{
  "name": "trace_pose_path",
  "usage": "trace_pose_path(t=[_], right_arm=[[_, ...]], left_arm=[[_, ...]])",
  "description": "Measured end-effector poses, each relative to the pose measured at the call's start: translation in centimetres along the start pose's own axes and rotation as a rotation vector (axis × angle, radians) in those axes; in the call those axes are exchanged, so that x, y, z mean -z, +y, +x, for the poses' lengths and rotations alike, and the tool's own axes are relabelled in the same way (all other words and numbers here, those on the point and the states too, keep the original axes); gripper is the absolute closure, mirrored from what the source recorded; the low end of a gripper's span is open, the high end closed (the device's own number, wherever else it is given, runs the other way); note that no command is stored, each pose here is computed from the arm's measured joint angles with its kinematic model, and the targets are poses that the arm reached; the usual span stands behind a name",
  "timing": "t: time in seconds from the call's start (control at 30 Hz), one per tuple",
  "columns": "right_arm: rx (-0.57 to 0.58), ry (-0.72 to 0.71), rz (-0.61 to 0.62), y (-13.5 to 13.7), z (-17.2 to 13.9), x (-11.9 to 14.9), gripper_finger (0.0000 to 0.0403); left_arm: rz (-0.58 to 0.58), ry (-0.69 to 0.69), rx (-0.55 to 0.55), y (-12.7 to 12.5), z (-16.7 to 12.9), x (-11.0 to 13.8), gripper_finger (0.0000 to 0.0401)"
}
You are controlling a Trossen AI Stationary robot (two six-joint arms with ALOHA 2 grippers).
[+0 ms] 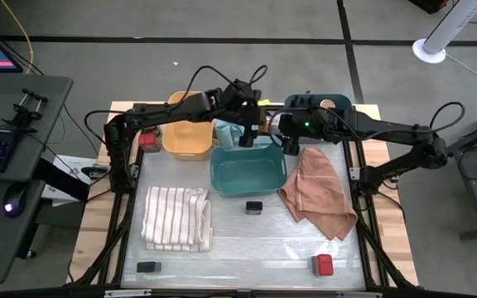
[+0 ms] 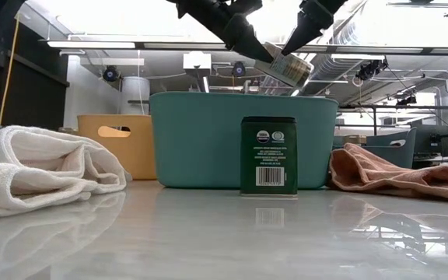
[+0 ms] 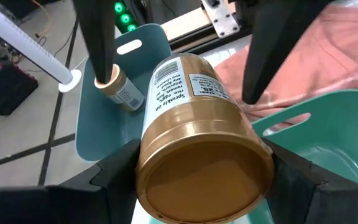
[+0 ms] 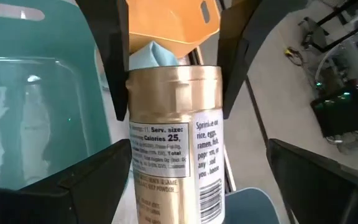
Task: Sort spices by type
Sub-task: Put the bottom gold seasoning bottle into the blue bin
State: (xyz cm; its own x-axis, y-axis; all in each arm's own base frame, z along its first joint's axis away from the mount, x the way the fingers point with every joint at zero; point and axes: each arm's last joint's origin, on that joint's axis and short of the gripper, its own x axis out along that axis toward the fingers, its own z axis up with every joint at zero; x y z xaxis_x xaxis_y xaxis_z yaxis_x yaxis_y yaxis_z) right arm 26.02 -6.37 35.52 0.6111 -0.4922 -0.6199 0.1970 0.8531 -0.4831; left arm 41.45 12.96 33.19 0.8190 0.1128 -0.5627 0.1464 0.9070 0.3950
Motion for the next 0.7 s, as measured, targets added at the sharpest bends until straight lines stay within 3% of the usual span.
trace_pose_path(t=[0.4, 0.7], right_arm=[[-0.106, -0.013, -0.028, -0.2, 0.6, 0.2, 0.0034], [-0.081, 0.073, -0.096, 0.8, 3.7, 0.1, 0.0034]], left_arm=[[0.093, 0.016, -0.039, -0.1, -0.2, -0.3, 0.0155], [0.126, -0.005, -0.041, -0.7, -0.1, -0.9, 0.0155]])
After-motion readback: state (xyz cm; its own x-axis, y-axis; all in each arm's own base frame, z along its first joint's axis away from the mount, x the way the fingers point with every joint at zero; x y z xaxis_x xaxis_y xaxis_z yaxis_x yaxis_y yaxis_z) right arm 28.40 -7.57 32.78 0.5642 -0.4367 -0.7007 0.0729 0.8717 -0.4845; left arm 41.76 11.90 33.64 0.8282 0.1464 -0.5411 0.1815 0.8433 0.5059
